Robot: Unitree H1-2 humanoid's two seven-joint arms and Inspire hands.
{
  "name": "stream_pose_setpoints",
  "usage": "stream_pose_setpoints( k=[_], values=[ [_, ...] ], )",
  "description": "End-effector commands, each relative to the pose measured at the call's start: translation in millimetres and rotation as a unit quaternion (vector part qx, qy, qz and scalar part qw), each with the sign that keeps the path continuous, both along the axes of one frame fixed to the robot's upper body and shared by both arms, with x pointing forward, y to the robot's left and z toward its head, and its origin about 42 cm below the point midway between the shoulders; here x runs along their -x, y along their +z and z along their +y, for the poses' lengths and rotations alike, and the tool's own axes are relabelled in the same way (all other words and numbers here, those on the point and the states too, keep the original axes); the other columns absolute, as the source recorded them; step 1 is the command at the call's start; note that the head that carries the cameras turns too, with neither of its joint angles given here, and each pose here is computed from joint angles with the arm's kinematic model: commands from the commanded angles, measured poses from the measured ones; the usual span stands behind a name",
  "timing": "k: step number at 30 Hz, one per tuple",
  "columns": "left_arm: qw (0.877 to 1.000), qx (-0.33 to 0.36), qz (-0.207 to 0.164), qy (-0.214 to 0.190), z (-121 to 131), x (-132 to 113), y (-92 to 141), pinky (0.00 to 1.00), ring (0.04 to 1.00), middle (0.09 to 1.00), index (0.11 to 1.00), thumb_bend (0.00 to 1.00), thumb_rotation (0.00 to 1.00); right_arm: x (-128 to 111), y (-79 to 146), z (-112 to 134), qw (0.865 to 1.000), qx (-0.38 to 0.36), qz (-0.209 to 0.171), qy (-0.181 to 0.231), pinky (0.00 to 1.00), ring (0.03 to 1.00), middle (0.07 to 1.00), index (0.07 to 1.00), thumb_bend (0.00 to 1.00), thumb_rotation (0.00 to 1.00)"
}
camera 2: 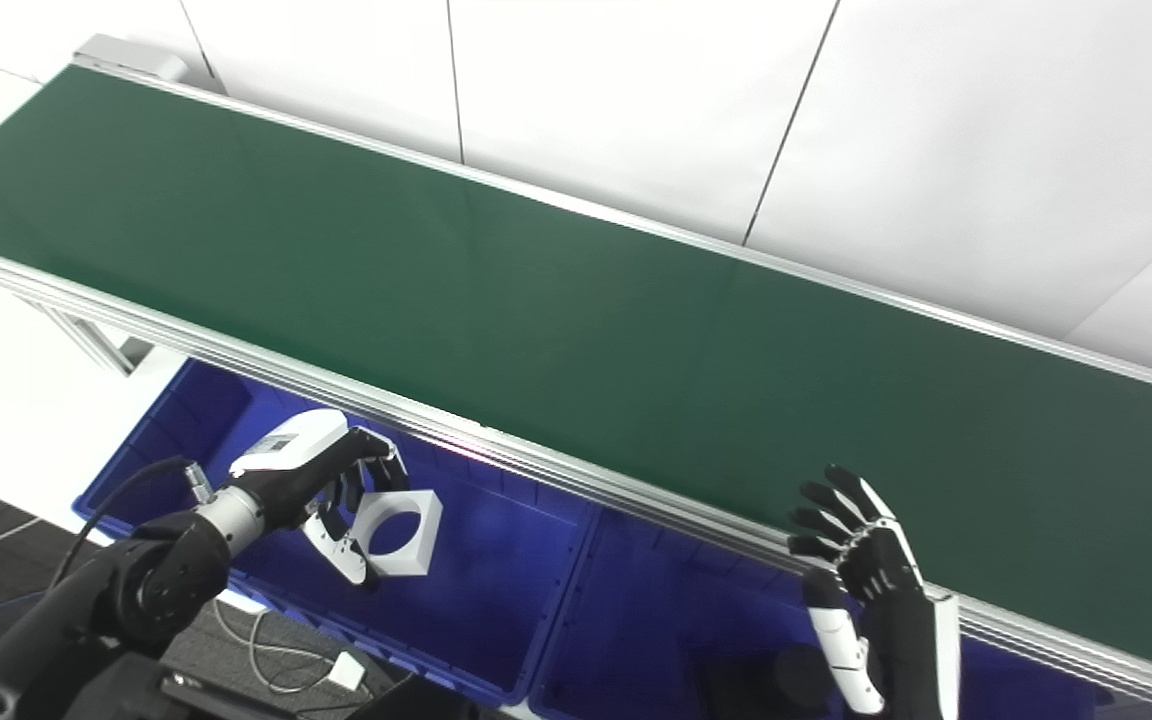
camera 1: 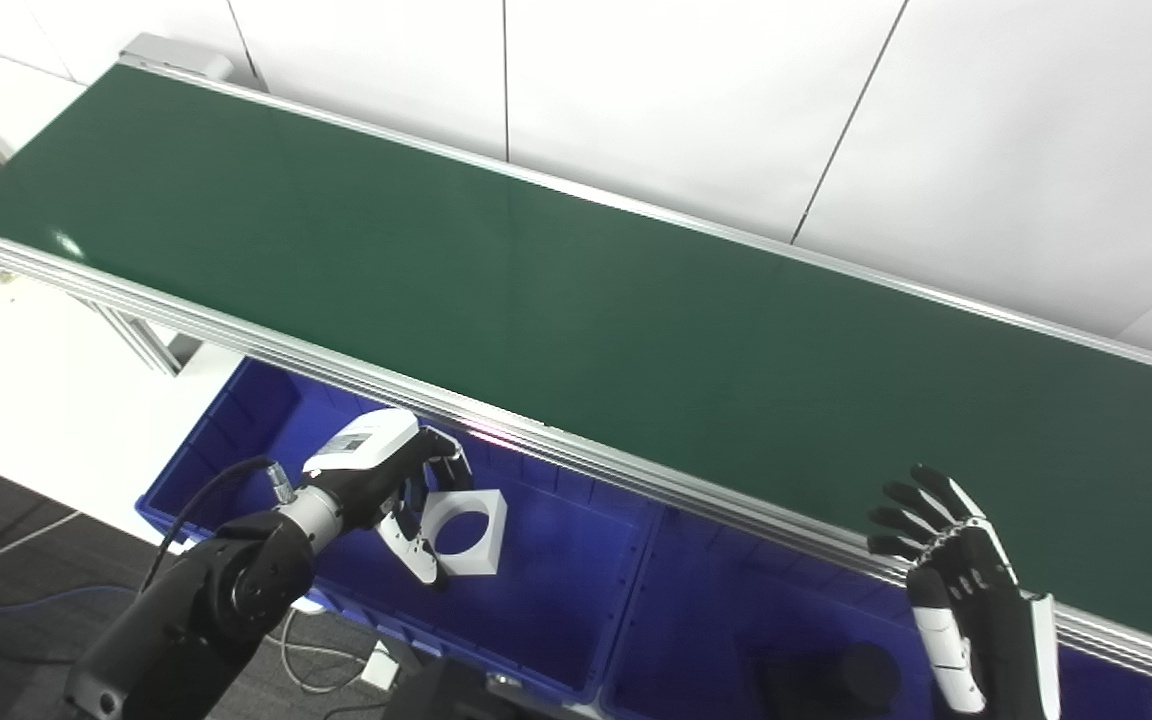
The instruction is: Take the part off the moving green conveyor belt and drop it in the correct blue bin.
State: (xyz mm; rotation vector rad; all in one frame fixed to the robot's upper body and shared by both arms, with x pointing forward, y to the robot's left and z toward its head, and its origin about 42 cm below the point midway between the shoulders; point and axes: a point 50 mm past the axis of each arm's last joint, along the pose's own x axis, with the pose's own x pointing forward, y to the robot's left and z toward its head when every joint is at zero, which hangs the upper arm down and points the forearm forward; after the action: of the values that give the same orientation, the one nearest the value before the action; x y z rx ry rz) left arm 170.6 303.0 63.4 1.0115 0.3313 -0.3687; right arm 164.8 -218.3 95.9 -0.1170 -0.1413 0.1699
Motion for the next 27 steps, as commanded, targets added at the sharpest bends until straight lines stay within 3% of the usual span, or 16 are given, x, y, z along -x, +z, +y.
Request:
stream_pose_setpoints(
  k=[1, 4, 6, 10, 16, 27],
  values=[
    [0.999, -0.013, -0.036, -0.011, 3, -7, 12, 0.42, 0.487, 0.466, 0.508, 0.52, 0.0, -2, 13, 3, 0.999, -0.002, -0.031, 0.004, 0.6, 0.705, 0.776, 0.836, 0.64, 0.75],
    [0.999, -0.021, -0.036, -0.015, 2, -6, 14, 0.51, 0.581, 0.487, 0.503, 0.52, 0.0, -2, 13, 3, 0.999, 0.0, -0.034, 0.006, 0.6, 0.709, 0.777, 0.84, 0.63, 0.76],
    [0.999, -0.03, -0.029, -0.016, 2, -6, 15, 0.6, 0.672, 0.658, 0.656, 0.76, 0.0, -3, 12, 3, 0.999, -0.001, -0.034, 0.005, 0.6, 0.709, 0.778, 0.841, 0.64, 0.76],
    [0.999, -0.038, -0.009, -0.015, 2, -7, 16, 0.69, 0.784, 0.791, 0.764, 0.81, 0.0, -3, 12, 4, 0.999, -0.003, -0.033, 0.005, 0.6, 0.71, 0.778, 0.842, 0.64, 0.75],
    [0.999, -0.045, 0.003, -0.015, 3, -4, 15, 0.75, 0.816, 0.827, 0.805, 0.84, 0.0, -2, 11, 4, 0.999, 0.0, -0.033, 0.004, 0.6, 0.708, 0.777, 0.843, 0.65, 0.76],
    [0.999, -0.051, -0.003, -0.015, 3, -3, 23, 0.73, 0.805, 0.818, 0.791, 0.86, 0.0, -2, 10, 3, 0.999, -0.001, -0.033, 0.006, 0.6, 0.704, 0.776, 0.843, 0.64, 0.76]
  ],
)
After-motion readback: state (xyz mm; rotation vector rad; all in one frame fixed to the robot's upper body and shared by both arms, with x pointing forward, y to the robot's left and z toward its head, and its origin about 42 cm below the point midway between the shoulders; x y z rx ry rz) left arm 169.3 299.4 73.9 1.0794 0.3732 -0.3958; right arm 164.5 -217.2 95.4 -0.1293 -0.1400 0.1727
